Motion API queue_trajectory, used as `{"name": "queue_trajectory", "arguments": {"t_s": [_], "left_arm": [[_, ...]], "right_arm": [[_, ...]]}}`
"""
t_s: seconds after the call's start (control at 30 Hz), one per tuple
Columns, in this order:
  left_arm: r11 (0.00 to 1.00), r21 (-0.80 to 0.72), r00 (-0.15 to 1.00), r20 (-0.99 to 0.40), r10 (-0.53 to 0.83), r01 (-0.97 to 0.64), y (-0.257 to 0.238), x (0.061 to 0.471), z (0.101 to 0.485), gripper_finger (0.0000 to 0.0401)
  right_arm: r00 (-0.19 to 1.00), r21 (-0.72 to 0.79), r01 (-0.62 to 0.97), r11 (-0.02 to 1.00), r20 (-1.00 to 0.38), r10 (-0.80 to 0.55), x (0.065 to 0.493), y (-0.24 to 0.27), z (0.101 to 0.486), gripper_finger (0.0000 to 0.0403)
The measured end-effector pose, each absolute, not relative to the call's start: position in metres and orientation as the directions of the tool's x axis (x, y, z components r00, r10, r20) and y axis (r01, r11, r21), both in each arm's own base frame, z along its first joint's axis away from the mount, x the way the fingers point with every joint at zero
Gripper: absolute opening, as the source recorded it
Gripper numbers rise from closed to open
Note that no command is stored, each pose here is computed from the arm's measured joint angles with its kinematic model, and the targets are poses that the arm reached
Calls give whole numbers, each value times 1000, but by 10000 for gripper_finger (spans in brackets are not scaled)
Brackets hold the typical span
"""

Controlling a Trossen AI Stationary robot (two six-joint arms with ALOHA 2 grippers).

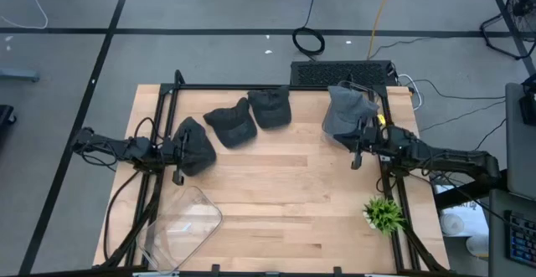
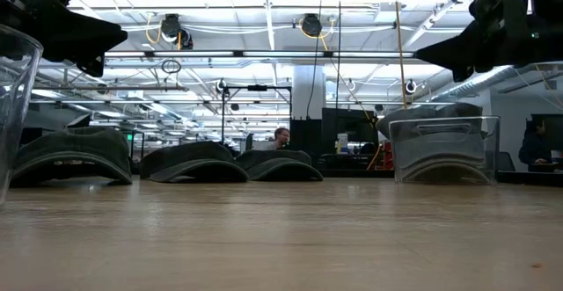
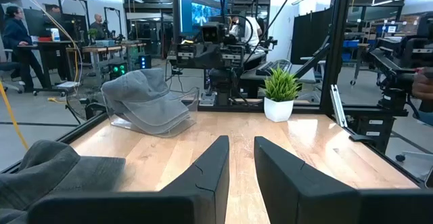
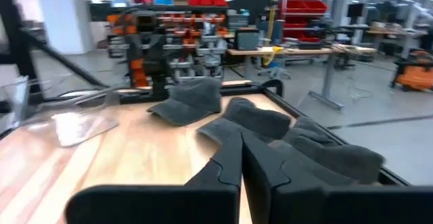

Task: Pick & Place hat
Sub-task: Put the bottom black cap into the bottom transparent bin

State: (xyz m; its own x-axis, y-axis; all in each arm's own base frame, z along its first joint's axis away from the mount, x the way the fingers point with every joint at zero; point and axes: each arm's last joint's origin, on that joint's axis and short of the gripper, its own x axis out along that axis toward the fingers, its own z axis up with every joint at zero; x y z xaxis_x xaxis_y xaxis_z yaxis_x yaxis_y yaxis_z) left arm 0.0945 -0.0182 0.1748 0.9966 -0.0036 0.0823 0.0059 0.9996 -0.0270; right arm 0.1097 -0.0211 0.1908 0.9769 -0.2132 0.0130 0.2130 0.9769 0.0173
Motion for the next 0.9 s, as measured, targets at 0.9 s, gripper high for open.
{"name": "queue_trajectory", "arguments": {"t_s": [0.9], "left_arm": [[1000,-15,996,85,2,-1,-18,95,175,76]], "right_arm": [[977,-92,211,973,3,-212,111,-2,189,0]]}}
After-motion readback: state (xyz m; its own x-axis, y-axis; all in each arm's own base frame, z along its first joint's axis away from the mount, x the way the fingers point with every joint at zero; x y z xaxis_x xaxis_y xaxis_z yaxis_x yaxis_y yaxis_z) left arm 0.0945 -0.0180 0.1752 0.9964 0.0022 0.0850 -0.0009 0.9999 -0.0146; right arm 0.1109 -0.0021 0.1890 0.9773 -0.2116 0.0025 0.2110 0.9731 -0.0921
